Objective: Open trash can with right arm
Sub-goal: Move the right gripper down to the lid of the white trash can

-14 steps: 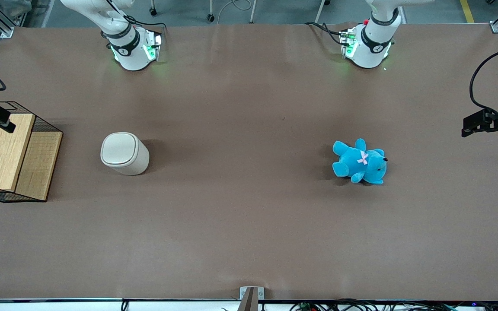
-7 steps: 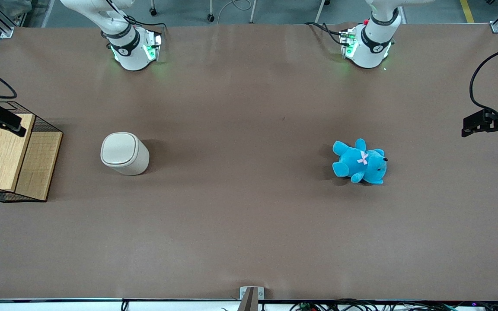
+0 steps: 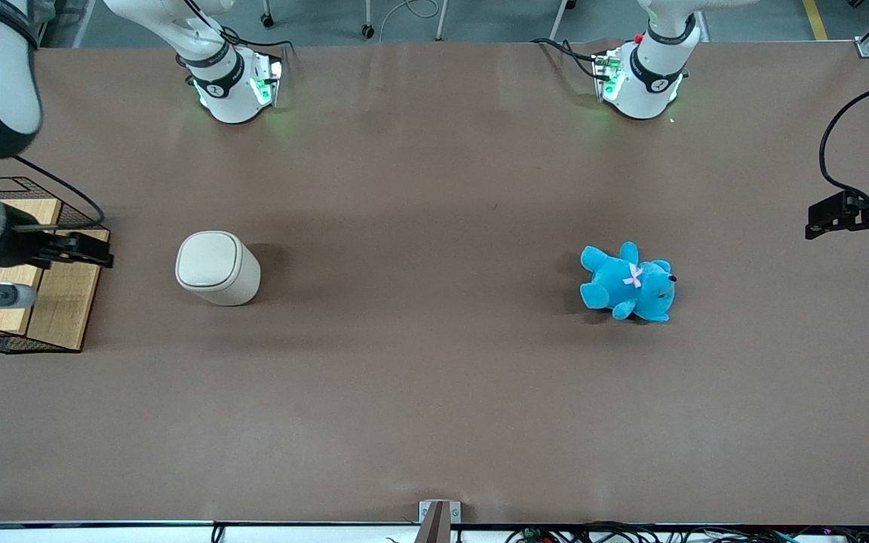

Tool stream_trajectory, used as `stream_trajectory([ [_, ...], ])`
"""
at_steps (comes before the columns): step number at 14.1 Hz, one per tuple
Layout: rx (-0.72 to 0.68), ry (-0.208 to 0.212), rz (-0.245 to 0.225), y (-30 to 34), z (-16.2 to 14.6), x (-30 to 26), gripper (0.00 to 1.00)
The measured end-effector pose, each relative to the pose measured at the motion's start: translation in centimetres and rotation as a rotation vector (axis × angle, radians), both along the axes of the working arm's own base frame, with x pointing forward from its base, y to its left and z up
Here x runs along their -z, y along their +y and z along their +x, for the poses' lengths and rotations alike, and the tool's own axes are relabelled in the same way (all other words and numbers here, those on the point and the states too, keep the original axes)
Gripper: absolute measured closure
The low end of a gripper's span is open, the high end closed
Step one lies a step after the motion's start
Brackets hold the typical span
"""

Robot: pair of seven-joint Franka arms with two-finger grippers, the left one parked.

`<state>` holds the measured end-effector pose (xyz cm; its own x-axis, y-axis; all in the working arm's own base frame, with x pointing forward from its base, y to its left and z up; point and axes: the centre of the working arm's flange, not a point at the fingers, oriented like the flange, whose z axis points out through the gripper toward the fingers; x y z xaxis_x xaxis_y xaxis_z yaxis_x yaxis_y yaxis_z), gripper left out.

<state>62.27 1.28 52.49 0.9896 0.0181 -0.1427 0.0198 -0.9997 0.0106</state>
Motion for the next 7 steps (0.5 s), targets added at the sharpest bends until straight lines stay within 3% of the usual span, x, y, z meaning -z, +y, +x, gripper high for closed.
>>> stream_trajectory([
  [5,-0.045,0.068,0.002,3.0,-0.8,8.8,0.04],
  [7,-0.059,0.088,0.002,4.4,-1.6,11.2,0.22],
])
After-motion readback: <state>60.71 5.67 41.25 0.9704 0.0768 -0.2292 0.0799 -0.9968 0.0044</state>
